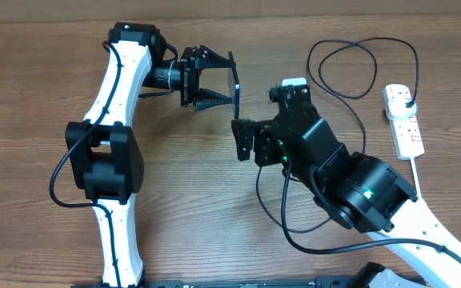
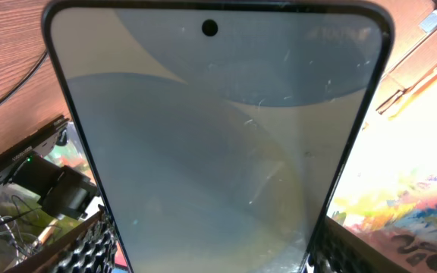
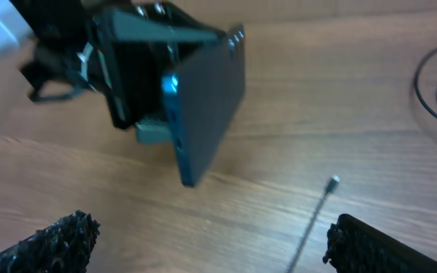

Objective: Plug charger to phone and switch on socket

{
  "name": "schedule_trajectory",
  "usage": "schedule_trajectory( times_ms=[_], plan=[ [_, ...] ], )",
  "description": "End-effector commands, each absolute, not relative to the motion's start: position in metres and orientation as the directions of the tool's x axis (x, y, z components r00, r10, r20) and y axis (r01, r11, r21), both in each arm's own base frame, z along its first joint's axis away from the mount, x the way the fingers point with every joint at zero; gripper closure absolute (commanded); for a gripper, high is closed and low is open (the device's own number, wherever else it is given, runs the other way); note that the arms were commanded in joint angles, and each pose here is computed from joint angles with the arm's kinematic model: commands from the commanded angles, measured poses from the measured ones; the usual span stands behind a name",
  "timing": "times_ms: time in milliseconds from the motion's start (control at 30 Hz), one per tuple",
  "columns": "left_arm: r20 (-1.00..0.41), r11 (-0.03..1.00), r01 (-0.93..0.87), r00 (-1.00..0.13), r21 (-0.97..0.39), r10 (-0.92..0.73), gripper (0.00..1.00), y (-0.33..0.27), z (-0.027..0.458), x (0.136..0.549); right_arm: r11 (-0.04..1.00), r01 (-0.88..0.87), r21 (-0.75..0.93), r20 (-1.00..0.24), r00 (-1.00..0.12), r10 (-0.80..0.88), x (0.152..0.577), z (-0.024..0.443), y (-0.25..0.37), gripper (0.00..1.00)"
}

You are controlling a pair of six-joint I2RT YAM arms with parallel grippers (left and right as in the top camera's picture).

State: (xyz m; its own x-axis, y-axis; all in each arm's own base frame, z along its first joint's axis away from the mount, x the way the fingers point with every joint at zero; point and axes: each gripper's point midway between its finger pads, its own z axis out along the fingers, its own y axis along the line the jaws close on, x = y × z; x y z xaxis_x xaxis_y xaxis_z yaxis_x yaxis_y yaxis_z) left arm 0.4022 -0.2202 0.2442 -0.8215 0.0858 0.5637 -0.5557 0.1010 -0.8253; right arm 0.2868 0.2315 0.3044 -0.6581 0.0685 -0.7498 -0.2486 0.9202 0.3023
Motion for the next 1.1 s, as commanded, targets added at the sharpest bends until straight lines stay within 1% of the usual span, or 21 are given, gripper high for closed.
schedule_trajectory(
  times_ms=[0, 100, 233, 300, 367, 467, 567, 700, 833, 867, 900, 1000, 1067],
  plan=[
    [0.542, 0.053, -0.54, -0.834, -0.84, 0.101, 0.3, -0.22, 0.265, 0.403, 0.902, -0.265, 0.34, -0.762, -0.64, 0.099, 0.292, 0.317, 0.243, 0.0],
    [0.549, 0.053, -0.546, -0.83, -0.836, 0.101, 0.3, -0.22, 0.265, 0.404, 0.885, -0.288, 0.366, -0.758, -0.644, 0.104, 0.295, 0.317, 0.254, 0.0],
    [0.549, 0.054, -0.546, -0.83, -0.836, 0.1, 0.3, -0.22, 0.265, 0.403, 0.887, -0.286, 0.362, -0.756, -0.647, 0.1, 0.303, 0.31, 0.262, 0.0],
    [0.548, 0.054, -0.546, -0.83, -0.836, 0.1, 0.3, -0.22, 0.265, 0.403, 0.889, -0.284, 0.36, -0.755, -0.649, 0.098, 0.308, 0.305, 0.267, 0.02],
    [0.549, 0.054, -0.546, -0.83, -0.836, 0.1, 0.3, -0.22, 0.265, 0.403, 0.903, -0.261, 0.341, -0.764, -0.636, 0.105, 0.317, 0.3, 0.266, 0.05],
    [0.549, 0.054, -0.546, -0.83, -0.836, 0.1, 0.3, -0.22, 0.265, 0.403, 0.925, -0.223, 0.308, -0.773, -0.625, 0.107, 0.326, 0.292, 0.264, 0.05],
    [0.549, 0.054, -0.546, -0.83, -0.836, 0.1, 0.3, -0.22, 0.265, 0.403, 0.926, -0.221, 0.307, -0.774, -0.624, 0.108, 0.329, 0.29, 0.266, 0.06],
    [0.552, 0.054, -0.549, -0.828, -0.834, 0.1, 0.3, -0.22, 0.265, 0.403, 0.934, -0.203, 0.296, -0.788, -0.605, 0.118, 0.333, 0.293, 0.262, 0.12],
    [0.552, 0.054, -0.549, -0.828, -0.834, 0.1, 0.3, -0.22, 0.265, 0.403, 0.936, -0.2, 0.289, -0.792, -0.6, 0.117, 0.335, 0.292, 0.262, 0.15],
    [0.552, 0.055, -0.549, -0.828, -0.834, 0.1, 0.3, -0.22, 0.265, 0.403, 0.939, -0.194, 0.283, -0.792, -0.6, 0.115, 0.336, 0.29, 0.262, 0.18],
    [0.552, 0.055, -0.549, -0.828, -0.834, 0.1, 0.3, -0.22, 0.265, 0.403, 0.941, -0.191, 0.28, -0.792, -0.6, 0.114, 0.337, 0.289, 0.262, 0.19],
    [0.552, 0.054, -0.549, -0.828, -0.834, 0.1, 0.3, -0.22, 0.265, 0.403, 0.941, -0.194, 0.279, -0.787, -0.608, 0.108, 0.338, 0.285, 0.264, 0.19],
    [0.552, 0.054, -0.549, -0.828, -0.834, 0.1, 0.3, -0.22, 0.265, 0.404, 0.934, -0.207, 0.29, -0.781, -0.615, 0.106, 0.336, 0.285, 0.267, 0.08]
  ],
)
